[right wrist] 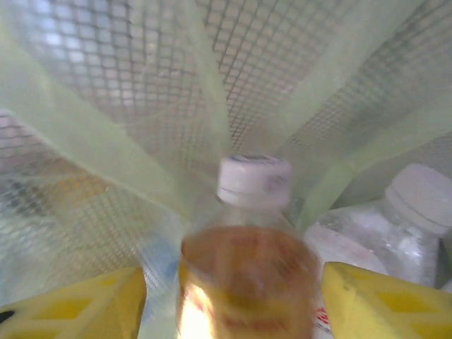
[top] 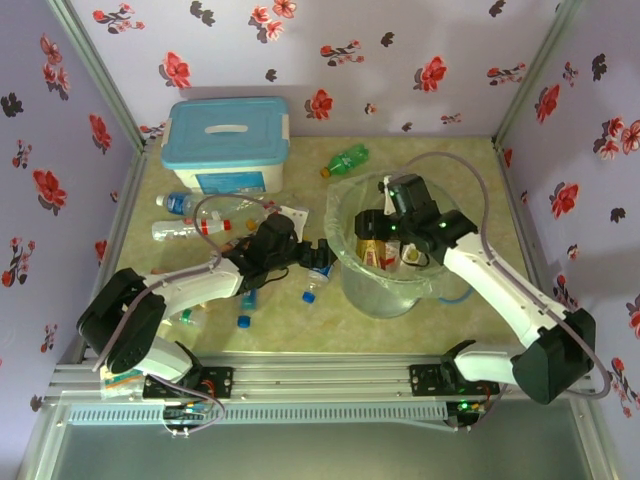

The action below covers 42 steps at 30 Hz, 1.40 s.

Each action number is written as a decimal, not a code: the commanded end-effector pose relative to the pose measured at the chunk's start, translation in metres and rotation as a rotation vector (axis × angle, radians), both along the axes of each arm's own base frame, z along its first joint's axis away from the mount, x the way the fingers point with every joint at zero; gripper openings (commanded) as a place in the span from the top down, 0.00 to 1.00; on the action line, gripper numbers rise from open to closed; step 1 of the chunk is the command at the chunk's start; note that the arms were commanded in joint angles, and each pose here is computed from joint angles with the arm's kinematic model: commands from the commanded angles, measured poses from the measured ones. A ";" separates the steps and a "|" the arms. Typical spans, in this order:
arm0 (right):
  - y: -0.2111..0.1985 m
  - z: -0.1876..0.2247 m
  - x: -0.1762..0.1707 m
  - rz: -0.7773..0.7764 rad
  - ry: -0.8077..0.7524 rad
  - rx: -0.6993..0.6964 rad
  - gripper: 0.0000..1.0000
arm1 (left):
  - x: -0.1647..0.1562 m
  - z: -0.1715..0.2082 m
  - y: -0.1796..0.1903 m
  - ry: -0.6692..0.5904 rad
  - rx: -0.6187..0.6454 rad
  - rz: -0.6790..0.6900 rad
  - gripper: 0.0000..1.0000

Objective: Put the plastic bottles in the bin

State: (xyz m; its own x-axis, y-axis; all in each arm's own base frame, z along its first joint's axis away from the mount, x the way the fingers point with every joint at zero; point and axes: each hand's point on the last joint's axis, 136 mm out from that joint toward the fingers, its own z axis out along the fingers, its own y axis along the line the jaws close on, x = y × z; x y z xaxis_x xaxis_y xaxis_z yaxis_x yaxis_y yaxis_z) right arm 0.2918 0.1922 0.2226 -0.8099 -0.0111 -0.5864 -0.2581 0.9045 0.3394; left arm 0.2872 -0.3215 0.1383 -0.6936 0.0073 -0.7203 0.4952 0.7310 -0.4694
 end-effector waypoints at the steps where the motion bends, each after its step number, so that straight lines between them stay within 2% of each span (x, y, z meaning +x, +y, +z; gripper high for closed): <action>1: -0.016 0.030 -0.016 0.037 -0.016 -0.027 0.32 | 0.002 0.022 -0.006 -0.060 -0.019 -0.014 0.01; 3: -0.020 0.030 -0.018 0.033 -0.010 -0.040 0.35 | 0.002 0.021 -0.003 -0.062 -0.003 -0.006 0.01; 5: -0.019 0.022 -0.021 0.040 0.024 -0.036 0.43 | 0.001 0.020 0.000 -0.059 0.003 0.001 0.01; 10: 0.013 -0.013 -0.028 0.100 0.135 0.063 0.62 | 0.001 0.009 0.010 -0.025 0.038 0.025 0.01; 17: 0.014 -0.078 -0.024 0.074 0.249 -0.015 0.69 | -0.001 -0.004 0.030 0.009 0.089 0.081 0.02; 20: 0.017 -0.068 -0.021 0.073 0.222 0.018 0.69 | -0.007 -0.013 0.036 0.034 0.111 0.088 0.02; 23: 0.013 -0.034 -0.012 0.058 0.145 0.044 0.68 | -0.011 -0.021 0.042 0.052 0.126 0.097 0.02; 27: 0.001 0.021 -0.003 0.041 0.018 0.078 0.51 | -0.016 -0.034 0.046 0.099 0.146 0.107 0.01; 29: -0.007 0.046 -0.001 0.026 -0.045 0.097 0.46 | -0.020 -0.043 0.046 0.131 0.150 0.105 0.01; 33: -0.024 0.086 0.001 -0.031 -0.152 0.147 0.44 | -0.031 -0.054 0.038 0.172 0.117 0.078 0.02; 37: -0.039 0.105 0.004 -0.086 -0.223 0.163 0.41 | -0.045 -0.059 0.026 0.209 0.052 0.042 0.02; 42: -0.055 0.109 0.003 -0.138 -0.259 0.124 0.38 | -0.059 -0.082 0.026 0.262 0.119 0.040 0.04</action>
